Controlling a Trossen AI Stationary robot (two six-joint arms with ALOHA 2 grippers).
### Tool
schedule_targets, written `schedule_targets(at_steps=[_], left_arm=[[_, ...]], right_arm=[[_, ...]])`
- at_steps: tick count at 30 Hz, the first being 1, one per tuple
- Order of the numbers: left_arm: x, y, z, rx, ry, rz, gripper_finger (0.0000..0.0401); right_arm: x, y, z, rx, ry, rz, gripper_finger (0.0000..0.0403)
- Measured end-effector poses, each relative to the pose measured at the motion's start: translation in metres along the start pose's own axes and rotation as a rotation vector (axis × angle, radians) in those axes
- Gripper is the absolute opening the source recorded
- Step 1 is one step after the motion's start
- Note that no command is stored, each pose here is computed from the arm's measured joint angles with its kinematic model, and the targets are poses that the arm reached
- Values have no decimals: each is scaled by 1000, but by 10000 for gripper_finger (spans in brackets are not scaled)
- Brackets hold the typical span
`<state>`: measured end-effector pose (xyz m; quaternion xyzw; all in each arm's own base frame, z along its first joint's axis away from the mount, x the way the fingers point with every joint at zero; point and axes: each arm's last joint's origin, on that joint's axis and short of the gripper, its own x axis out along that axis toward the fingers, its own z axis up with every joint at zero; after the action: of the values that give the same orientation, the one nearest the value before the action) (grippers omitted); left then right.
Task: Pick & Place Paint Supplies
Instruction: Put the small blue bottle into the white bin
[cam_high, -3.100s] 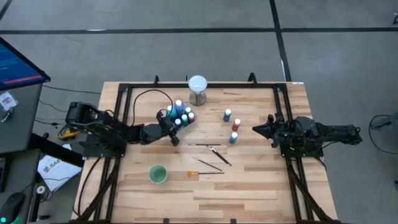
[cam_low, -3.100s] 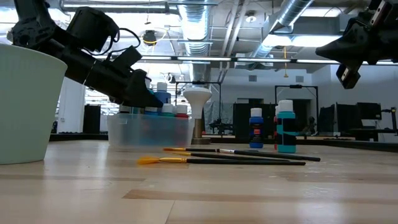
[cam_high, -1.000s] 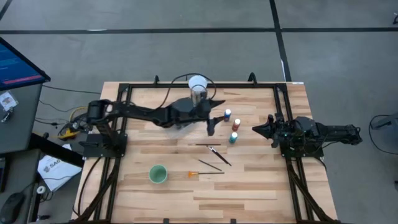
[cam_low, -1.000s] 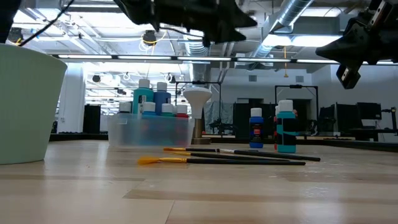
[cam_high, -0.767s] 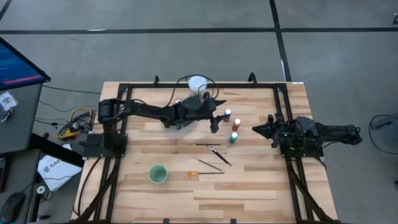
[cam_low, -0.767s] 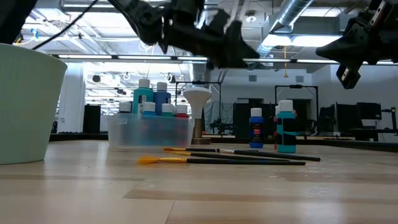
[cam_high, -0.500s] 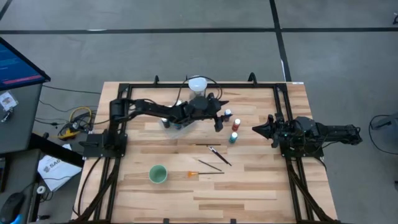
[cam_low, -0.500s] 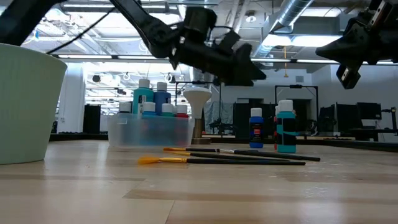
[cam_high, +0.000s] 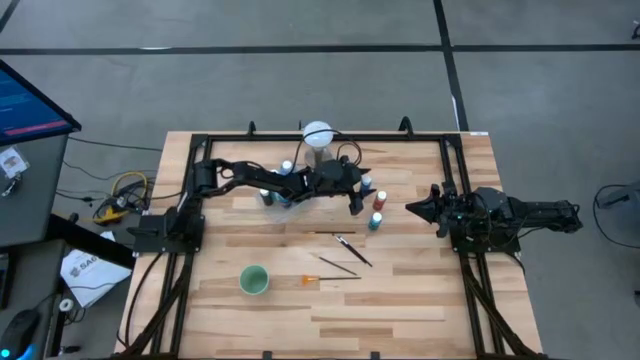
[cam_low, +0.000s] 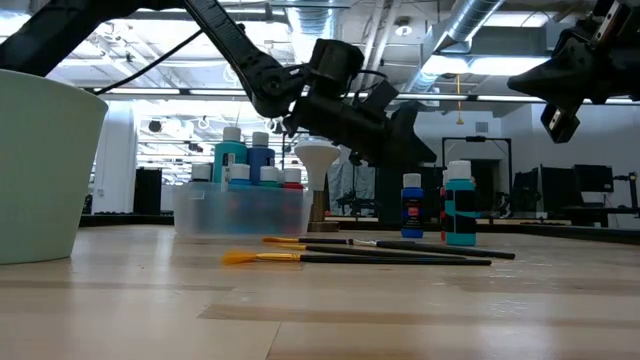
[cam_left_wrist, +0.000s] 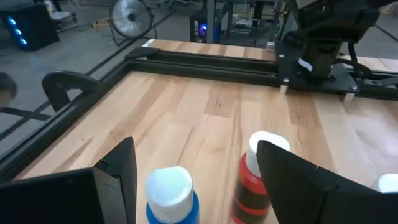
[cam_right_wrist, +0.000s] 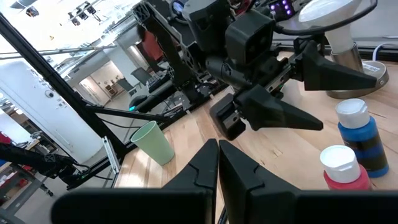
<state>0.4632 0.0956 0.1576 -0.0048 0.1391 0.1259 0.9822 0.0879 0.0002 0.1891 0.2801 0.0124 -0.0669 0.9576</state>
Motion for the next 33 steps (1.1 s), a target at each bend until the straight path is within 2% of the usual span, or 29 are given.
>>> schedule_targets(at_steps=[19,29,33], left_arm=[[0,9,-7,5,69,0,227],[0,10,-11,15,105,4,192],[0,10,-11,14,105,-2,166]], right_arm=[[0,0,0,0,0,0,8],[0,0,0,0,0,0,8],[0,0,0,0,0,0,8]])
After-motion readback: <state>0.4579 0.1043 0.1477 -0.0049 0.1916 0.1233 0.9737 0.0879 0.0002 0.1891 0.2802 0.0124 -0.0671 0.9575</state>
